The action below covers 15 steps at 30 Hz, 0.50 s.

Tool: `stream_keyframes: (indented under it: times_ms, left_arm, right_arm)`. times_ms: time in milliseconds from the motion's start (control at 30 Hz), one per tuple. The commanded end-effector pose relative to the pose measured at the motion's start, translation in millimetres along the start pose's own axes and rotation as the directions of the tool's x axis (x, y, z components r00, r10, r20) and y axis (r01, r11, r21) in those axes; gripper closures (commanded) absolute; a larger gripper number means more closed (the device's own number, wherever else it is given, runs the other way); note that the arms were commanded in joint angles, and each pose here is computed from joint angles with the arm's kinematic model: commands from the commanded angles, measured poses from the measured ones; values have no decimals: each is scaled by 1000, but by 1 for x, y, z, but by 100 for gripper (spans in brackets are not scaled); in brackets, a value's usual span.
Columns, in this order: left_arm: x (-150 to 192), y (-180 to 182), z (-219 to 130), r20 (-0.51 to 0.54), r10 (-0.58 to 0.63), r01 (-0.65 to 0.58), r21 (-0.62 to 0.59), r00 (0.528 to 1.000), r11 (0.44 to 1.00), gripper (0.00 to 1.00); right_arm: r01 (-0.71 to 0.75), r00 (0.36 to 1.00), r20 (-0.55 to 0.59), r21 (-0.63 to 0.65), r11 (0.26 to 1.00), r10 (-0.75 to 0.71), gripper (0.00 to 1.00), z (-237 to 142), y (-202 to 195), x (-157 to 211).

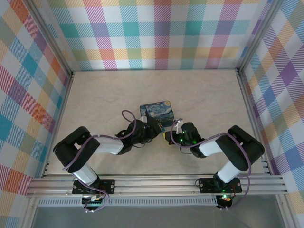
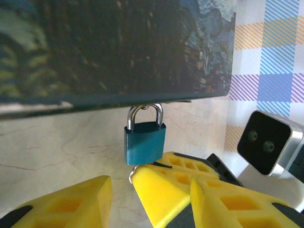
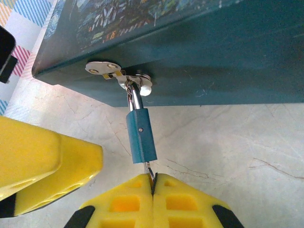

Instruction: Unlock the padlock with the key

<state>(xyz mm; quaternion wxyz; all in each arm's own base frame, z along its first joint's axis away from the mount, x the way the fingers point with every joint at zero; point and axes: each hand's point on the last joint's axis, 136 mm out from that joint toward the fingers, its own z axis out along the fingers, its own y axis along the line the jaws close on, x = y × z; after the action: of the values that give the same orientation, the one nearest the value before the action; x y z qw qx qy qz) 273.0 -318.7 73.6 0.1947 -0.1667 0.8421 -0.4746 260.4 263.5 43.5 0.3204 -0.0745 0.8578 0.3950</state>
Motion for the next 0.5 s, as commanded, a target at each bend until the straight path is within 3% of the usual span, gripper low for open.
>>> stream_keyframes:
  times_ms: [0, 233, 467]
  left_arm:
    - [-10, -6, 1, 46, -23, 21, 41, 999, 999, 54]
    - [-12, 4, 6, 85, -17, 17, 7, 996, 1000, 61]
    - [-14, 6, 14, 114, -15, 14, 10, 993, 1000, 61]
  right_arm:
    - [-16, 1000, 1, -47, 999, 16, 100, -1, 12, -3]
    - [-25, 1000, -4, -47, 999, 25, 100, 0, 12, -3]
    - [-38, 999, -4, -55, 998, 37, 100, 1, 14, -4]
